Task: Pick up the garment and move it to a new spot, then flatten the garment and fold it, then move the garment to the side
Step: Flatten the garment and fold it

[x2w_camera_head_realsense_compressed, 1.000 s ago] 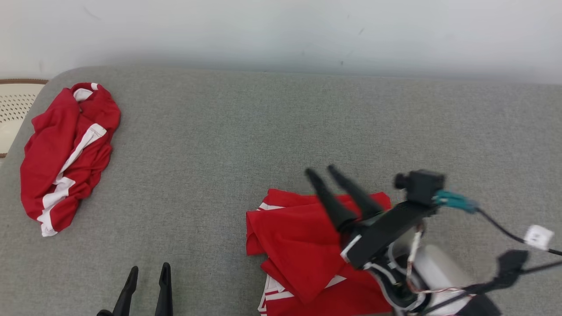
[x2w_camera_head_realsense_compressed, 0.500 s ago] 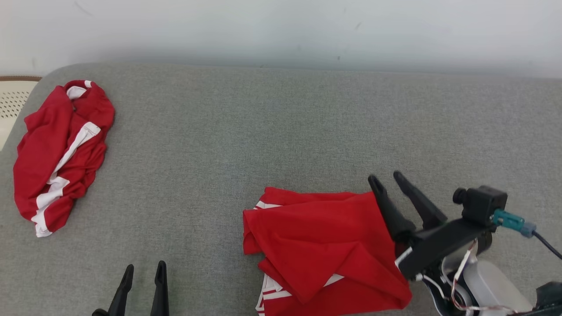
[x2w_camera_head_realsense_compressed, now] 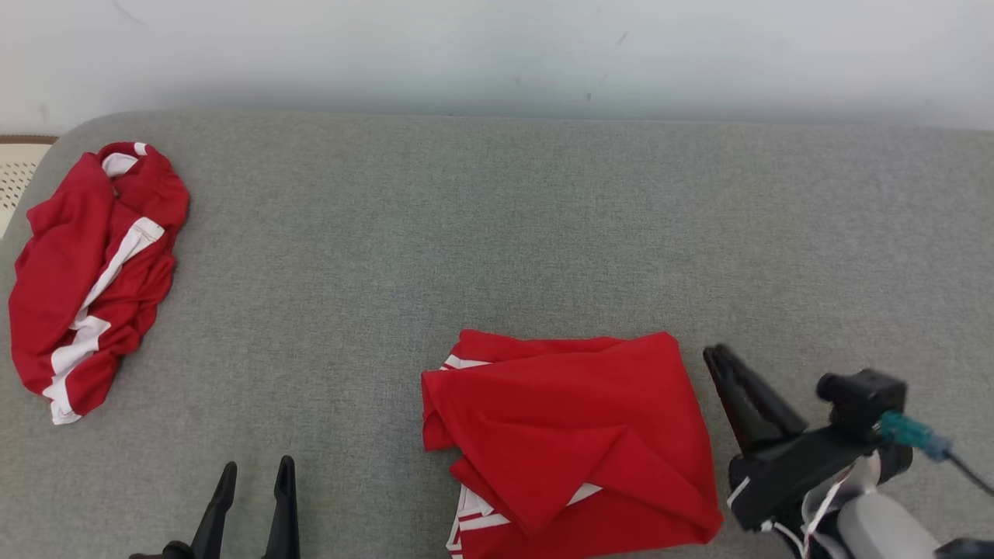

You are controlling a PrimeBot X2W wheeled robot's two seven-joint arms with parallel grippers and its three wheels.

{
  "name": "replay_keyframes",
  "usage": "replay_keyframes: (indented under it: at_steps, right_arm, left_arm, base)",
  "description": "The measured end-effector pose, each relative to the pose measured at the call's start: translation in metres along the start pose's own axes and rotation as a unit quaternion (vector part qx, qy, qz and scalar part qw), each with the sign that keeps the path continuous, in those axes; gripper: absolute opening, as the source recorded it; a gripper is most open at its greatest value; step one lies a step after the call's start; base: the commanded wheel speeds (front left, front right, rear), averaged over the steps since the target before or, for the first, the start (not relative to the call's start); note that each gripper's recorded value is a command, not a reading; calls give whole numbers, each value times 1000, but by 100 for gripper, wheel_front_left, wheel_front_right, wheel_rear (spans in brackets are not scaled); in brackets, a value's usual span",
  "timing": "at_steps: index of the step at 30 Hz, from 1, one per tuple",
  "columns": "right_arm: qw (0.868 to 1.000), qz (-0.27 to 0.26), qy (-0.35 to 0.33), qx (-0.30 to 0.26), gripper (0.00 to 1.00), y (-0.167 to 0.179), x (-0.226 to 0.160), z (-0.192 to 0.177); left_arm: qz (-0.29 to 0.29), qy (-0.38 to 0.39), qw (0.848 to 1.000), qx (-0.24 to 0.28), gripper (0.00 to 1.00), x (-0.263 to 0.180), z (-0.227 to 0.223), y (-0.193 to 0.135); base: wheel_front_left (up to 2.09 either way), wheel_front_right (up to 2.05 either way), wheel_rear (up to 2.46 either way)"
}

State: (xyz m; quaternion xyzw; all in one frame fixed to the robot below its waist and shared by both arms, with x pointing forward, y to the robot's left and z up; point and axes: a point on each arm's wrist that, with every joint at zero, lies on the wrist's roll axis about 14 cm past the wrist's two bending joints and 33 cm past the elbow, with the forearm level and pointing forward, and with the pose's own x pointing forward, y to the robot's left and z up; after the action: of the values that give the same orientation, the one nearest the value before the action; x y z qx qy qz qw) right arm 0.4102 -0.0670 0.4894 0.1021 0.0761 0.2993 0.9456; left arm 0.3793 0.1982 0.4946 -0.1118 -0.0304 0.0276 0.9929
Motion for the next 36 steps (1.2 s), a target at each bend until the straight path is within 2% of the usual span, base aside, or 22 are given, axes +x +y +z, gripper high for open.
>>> replay_keyframes:
  at_steps: [1,2,5,12,17,21,26,36]
  right_arm:
    - [1000,0,6,-8,2,0,-1,-6]
    - [1000,1,14,-20,0,0,-1,-12]
    - [1000,3,22,-9,0,3,-1,-23]
    - [994,22,70,-85,0,0,-3,-59]
    - [989,42,96,-101,0,8,0,-79]
    - [988,53,102,-103,0,13,1,-84]
    - [989,75,79,-100,0,30,4,-72]
    - [989,107,81,-57,0,60,-7,-78]
  left_arm:
    - [-1,-1,1000,0,100,1,1,0]
    - [-1,-3,1000,0,100,1,2,0]
    - [-1,-5,1000,0,100,1,3,0]
    - [3,-5,1000,0,100,2,3,2]
    - [4,-6,1000,1,100,2,4,4]
    - [9,-8,1000,2,100,1,5,7]
    - [10,-9,1000,2,100,0,6,8]
    - [6,-14,1000,2,100,1,9,5]
  base:
    - [0,0,0]
    - [0,0,0]
    - [0,0,0]
    - [0,0,0]
    - [0,0,0]
    - [0,0,0]
    - [0,0,0]
    - [0,0,0]
